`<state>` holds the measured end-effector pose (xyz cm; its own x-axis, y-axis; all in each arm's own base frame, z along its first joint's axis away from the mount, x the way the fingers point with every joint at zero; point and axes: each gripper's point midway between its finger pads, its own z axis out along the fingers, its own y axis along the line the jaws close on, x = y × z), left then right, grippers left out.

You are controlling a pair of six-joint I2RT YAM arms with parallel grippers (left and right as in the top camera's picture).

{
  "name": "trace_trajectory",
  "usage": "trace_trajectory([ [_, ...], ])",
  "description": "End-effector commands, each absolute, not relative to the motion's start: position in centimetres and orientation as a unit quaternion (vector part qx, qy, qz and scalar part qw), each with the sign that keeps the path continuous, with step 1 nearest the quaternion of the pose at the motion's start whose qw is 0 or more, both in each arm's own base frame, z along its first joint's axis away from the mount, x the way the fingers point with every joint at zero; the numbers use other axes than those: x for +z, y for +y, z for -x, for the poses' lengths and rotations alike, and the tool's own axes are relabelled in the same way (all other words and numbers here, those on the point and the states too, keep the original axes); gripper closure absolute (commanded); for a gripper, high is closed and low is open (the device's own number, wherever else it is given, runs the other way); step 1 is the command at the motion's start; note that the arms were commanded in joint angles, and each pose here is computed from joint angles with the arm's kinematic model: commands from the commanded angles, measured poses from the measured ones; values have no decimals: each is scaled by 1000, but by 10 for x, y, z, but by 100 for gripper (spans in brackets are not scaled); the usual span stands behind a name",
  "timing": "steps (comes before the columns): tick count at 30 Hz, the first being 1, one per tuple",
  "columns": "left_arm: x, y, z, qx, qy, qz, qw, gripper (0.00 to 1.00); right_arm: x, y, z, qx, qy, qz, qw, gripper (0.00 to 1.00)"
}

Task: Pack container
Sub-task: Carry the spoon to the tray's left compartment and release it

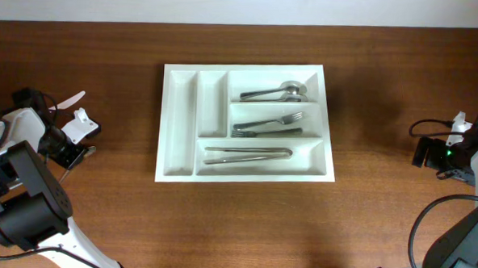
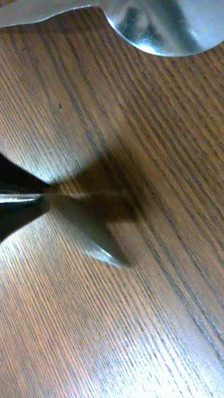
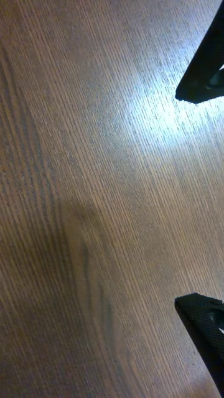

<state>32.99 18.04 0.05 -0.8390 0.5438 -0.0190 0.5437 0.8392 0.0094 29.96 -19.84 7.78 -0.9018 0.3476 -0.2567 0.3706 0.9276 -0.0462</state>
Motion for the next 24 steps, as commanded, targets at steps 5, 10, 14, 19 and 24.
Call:
trace_trajectory([
  [5, -3, 176, -328, -10, 957, -290, 11, 98, 76, -197, -301, -42, 974, -182, 124, 1],
  [10, -3, 174, -330, -10, 957, -290, 11, 98, 76, -197, -301, -42, 974, -182, 124, 1],
  [14, -2, 163, -338, -8, 955, -298, 14, 98, 76, -197, -301, -42, 974, -182, 124, 1],
  [19, 11, 143, -376, 17, 970, -238, 50, 98, 76, -197, -301, -42, 974, -182, 124, 1],
  [24, 40, 117, -427, 34, 982, -145, 113, 98, 76, -197, -301, -43, 974, -182, 124, 1],
])
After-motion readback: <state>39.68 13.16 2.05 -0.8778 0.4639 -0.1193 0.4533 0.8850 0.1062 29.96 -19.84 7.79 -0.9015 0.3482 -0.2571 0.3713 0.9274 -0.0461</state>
